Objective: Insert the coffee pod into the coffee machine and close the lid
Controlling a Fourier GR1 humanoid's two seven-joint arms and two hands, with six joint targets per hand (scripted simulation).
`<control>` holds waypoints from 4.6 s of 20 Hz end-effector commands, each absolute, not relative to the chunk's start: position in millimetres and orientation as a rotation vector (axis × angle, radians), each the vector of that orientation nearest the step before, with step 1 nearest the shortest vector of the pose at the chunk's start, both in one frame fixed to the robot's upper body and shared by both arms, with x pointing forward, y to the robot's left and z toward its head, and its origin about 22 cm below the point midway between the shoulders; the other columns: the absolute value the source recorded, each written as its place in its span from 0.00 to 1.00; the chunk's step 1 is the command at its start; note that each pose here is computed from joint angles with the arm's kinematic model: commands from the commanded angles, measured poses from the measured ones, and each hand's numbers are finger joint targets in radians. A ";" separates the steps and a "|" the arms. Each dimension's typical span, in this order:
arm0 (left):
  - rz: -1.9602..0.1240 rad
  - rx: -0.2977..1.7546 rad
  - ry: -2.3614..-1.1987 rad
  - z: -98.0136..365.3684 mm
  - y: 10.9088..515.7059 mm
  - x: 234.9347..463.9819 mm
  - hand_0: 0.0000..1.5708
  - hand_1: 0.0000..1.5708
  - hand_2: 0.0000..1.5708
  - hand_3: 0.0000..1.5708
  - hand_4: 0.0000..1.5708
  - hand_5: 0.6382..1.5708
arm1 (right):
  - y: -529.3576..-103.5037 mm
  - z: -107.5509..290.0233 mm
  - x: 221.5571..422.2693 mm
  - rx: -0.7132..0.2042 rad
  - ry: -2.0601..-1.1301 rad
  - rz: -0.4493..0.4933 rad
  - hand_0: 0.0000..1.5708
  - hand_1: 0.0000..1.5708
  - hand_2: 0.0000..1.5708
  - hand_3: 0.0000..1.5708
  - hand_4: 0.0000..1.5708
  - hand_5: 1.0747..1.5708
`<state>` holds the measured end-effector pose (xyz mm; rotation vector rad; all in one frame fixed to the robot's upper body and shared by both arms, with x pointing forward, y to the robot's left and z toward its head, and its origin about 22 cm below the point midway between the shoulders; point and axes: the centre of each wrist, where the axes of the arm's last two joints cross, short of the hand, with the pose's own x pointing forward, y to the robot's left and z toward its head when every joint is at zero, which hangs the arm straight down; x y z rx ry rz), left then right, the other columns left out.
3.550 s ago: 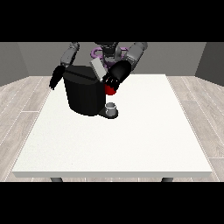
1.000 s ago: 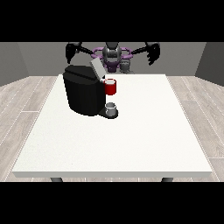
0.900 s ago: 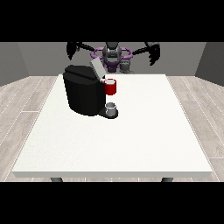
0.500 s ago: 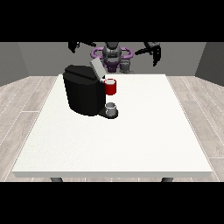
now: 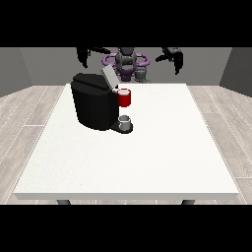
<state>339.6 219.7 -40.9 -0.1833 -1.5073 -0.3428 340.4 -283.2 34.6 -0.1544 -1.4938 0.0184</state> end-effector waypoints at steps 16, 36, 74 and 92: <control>-0.319 -0.128 -1.683 13.2 227.2 312.9 0.00 0.00 0.00 0.00 0.23 1.00 | -234.7 58.9 386.1 -0.067 -1.558 0.104 0.00 0.00 0.00 0.00 0.00 1.00; -0.287 0.003 -1.693 15.3 230.4 292.5 0.00 0.00 0.00 0.00 0.23 1.00 | -194.0 119.4 413.9 -0.044 -1.684 0.337 0.00 0.00 0.00 0.00 0.07 1.00; -0.582 -0.243 -1.919 100.1 176.0 343.0 0.00 0.00 0.00 0.00 0.23 1.00 | -211.9 307.5 383.0 -0.419 -1.876 0.301 0.00 0.00 0.00 0.00 0.00 1.00; -0.478 -0.223 -1.869 87.0 211.1 340.9 0.00 0.00 0.00 0.00 0.16 1.00 | -119.0 263.5 396.8 -0.097 -2.093 0.447 0.00 0.00 0.00 0.00 0.11 1.00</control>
